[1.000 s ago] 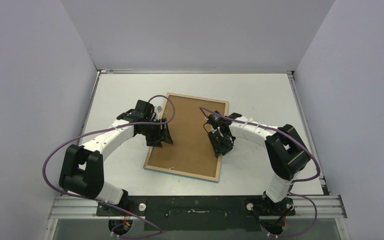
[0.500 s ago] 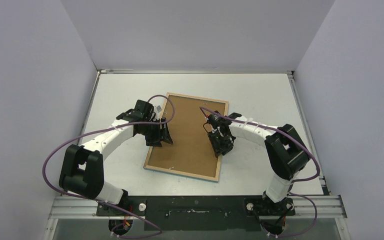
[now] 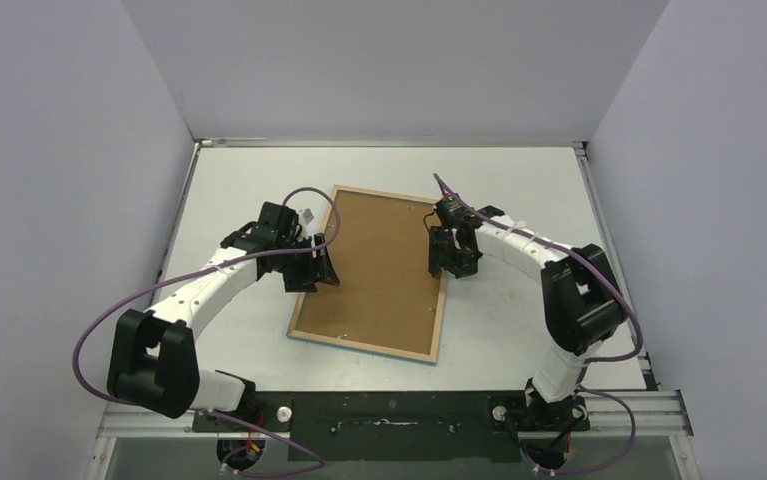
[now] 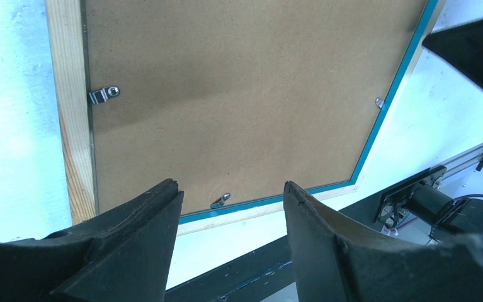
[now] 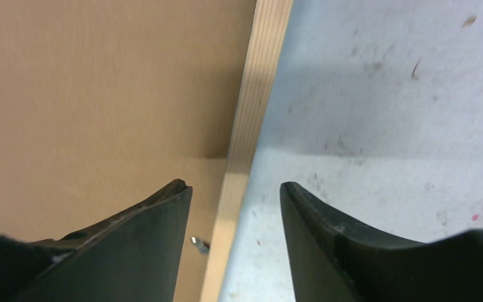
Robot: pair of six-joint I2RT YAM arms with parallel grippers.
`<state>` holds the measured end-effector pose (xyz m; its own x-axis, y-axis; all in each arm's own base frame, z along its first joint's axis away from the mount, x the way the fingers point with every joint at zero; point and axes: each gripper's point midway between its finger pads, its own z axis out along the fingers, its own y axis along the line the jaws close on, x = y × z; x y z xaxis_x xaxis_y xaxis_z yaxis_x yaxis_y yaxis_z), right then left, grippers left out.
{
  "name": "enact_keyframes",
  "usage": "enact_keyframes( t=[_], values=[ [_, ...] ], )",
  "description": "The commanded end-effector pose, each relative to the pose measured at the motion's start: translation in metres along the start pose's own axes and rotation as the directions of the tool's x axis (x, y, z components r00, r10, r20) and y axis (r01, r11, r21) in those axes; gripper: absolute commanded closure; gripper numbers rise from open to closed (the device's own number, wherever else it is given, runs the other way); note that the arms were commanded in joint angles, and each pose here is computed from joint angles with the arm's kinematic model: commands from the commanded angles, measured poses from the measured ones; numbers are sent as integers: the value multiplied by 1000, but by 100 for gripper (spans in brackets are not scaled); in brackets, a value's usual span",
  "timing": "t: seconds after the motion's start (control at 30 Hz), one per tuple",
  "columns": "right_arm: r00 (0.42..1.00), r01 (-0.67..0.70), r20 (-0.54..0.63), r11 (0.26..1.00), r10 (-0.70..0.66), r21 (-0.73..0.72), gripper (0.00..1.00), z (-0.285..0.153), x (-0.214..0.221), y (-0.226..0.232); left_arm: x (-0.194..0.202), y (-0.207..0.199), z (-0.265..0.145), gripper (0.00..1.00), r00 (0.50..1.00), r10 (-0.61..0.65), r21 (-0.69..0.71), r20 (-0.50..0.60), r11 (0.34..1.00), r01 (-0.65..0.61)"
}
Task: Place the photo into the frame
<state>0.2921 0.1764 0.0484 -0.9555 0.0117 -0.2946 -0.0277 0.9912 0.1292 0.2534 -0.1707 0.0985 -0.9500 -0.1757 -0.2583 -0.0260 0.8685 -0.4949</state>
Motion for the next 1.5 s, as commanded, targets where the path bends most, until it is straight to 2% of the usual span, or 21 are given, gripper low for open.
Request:
enact_keyframes(
  t=[0.0,0.27,0.5,0.63,0.83,1.03,1.13,1.3,1.33,1.37,1.47],
  values=[
    [994,-101,64,988,94,114,50,15,-29,-3,-6,1,-7,41,999,-13,-5,51,1000,13],
    [975,-210,126,950,185,230,70,21,-36,-22,-2,3,-10,41,998,-27,1,63,1000,27],
    [914,-388,216,895,343,219,100,19,-30,-30,0,7,-13,41,995,-44,-20,86,999,46],
    [820,-548,307,818,484,175,100,13,-24,-36,4,20,-18,38,990,-81,-80,115,993,90],
    [664,-721,428,676,612,151,100,-5,-10,-49,10,30,-21,37,980,-130,-105,148,984,146],
    [558,-812,428,573,711,108,100,-8,14,-40,13,31,-13,36,976,-156,-83,152,982,170],
    [562,-807,375,588,737,54,100,-3,21,-14,13,25,1,36,976,-172,-24,136,984,177],
    [619,-759,315,651,720,5,100,-5,33,21,16,26,21,36,974,-203,-4,95,979,205],
    [629,-750,312,661,712,2,96,-7,35,23,17,28,24,36,975,-203,-13,90,979,205],
    [640,-741,312,671,702,9,88,-9,38,22,18,31,26,36,975,-204,-20,85,978,206],
    [672,-707,341,707,658,29,59,-25,41,11,16,33,31,36,978,-194,-24,82,980,197]
  ],
)
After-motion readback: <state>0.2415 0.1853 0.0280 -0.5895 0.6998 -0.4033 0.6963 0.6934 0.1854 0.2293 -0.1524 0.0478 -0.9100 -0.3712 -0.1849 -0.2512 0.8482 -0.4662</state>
